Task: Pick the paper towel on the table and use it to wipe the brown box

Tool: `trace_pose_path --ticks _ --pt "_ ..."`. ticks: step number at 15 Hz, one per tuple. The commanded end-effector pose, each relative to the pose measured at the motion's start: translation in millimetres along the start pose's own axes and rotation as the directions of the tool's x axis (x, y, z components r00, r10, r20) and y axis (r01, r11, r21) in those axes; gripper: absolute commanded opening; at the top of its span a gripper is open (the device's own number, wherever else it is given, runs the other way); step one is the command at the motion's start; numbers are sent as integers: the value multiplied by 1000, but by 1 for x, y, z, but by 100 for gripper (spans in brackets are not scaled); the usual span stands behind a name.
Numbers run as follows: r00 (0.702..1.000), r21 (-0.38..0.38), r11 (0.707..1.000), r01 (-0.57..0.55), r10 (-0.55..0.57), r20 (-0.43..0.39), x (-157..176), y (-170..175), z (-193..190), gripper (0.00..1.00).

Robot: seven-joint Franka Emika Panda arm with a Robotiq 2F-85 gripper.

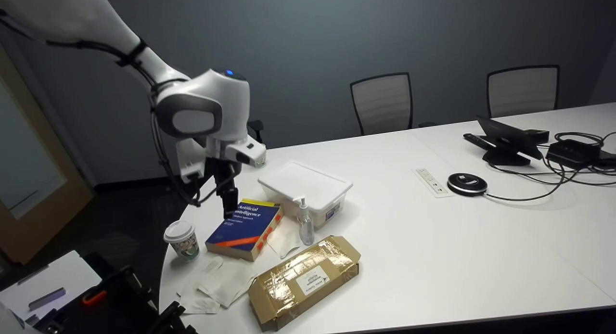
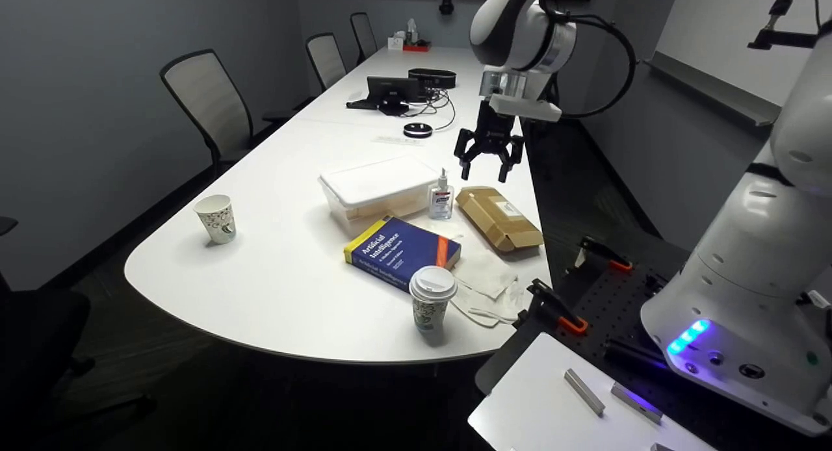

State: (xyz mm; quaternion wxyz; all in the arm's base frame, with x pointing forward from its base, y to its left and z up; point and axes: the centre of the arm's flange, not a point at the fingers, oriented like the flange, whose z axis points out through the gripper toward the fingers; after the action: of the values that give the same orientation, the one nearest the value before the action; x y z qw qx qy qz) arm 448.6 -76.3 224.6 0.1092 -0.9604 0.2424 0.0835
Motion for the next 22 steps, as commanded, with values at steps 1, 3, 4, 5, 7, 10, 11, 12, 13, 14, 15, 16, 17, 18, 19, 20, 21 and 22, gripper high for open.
trace_pose_path --ticks 1,3,4,5,7,10,11,12,13,14,15,16,17,18,19,20,21,22 --pt "996 38 997 -72 70 64 14 25 75 100" --pt "986 35 991 -131 127 107 9 43 110 100" --pt "980 32 986 -161 156 121 6 50 125 100" --pt "974 30 982 -189 183 133 3 57 141 100" --pt "964 22 972 -234 229 133 0 68 173 100" --pt "956 28 961 -276 271 117 0 77 203 100" --pt "954 25 958 -285 280 111 0 77 212 100" --pt "953 26 957 -289 285 107 0 76 221 100" --pt "951 21 955 -295 292 101 1 76 228 100" --pt "951 15 955 -298 295 96 2 76 234 100" --pt "950 7 954 -300 299 87 3 76 238 100" --pt "951 -3 954 -300 299 81 4 75 243 100" --pt "951 -20 954 -299 300 76 5 76 248 99" --pt "950 -32 953 -302 304 73 4 77 252 75" --pt "949 -40 952 -304 306 70 4 77 255 74" --pt "949 -44 951 -306 309 69 3 77 257 69" --pt "948 -49 950 -309 312 64 3 76 256 62" --pt "948 -51 950 -309 311 60 3 76 256 53"
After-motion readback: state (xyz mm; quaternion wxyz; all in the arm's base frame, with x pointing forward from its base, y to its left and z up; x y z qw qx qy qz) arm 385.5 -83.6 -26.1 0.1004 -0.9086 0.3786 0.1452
